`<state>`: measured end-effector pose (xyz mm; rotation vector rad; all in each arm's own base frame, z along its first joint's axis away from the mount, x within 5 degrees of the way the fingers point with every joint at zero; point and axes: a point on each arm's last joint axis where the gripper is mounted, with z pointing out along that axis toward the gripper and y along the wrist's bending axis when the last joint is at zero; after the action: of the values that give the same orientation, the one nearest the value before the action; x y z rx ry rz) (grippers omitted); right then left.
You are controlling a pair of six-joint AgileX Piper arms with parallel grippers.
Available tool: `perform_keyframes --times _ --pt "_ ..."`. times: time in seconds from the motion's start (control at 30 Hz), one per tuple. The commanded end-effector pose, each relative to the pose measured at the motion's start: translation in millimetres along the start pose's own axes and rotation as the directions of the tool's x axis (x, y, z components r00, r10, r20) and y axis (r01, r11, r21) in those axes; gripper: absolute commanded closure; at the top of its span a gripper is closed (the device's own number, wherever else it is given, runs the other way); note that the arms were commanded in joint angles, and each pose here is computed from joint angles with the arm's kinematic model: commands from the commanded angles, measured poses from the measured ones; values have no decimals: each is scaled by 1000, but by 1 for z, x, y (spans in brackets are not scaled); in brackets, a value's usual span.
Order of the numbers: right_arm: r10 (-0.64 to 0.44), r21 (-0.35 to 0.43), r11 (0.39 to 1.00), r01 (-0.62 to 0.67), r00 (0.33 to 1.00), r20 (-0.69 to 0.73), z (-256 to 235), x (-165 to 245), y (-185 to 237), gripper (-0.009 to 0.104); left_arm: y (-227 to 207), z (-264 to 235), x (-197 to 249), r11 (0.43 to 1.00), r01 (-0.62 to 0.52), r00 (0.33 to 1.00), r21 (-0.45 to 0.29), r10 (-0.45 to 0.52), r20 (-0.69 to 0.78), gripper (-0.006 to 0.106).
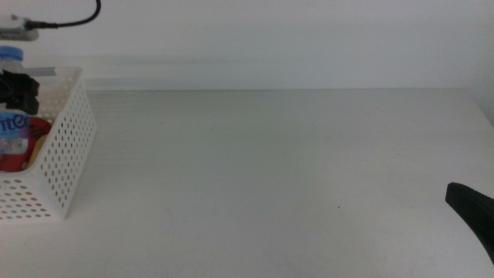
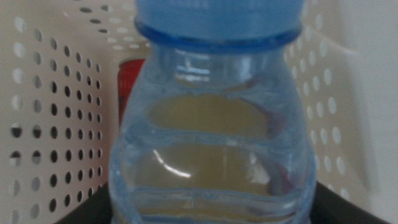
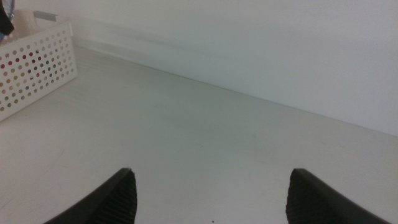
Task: Use arms to grab the bottles and put them into the dustbin to the left of the table.
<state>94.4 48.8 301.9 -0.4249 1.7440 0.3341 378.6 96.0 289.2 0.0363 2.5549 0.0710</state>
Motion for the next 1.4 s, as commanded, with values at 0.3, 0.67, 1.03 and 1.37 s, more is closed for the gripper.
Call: perform_keyframes --times 0.3,0.67,1.03,1.37 --pt "-23 -5 1000 24 995 98 -2 -17 1 32 5 -1 -15 999 -10 996 -41 14 87 81" --pt "-23 -5 1000 24 995 98 -2 -17 1 32 2 11 -9 1000 9 1000 1 -9 24 46" --pt "-23 -5 1000 24 995 98 -2 -17 1 32 -1 10 -7 999 29 1000 32 -29 6 10" --pt "-23 -5 1000 24 995 97 -2 -17 1 32 -6 -30 -19 996 73 986 48 -79 144 10"
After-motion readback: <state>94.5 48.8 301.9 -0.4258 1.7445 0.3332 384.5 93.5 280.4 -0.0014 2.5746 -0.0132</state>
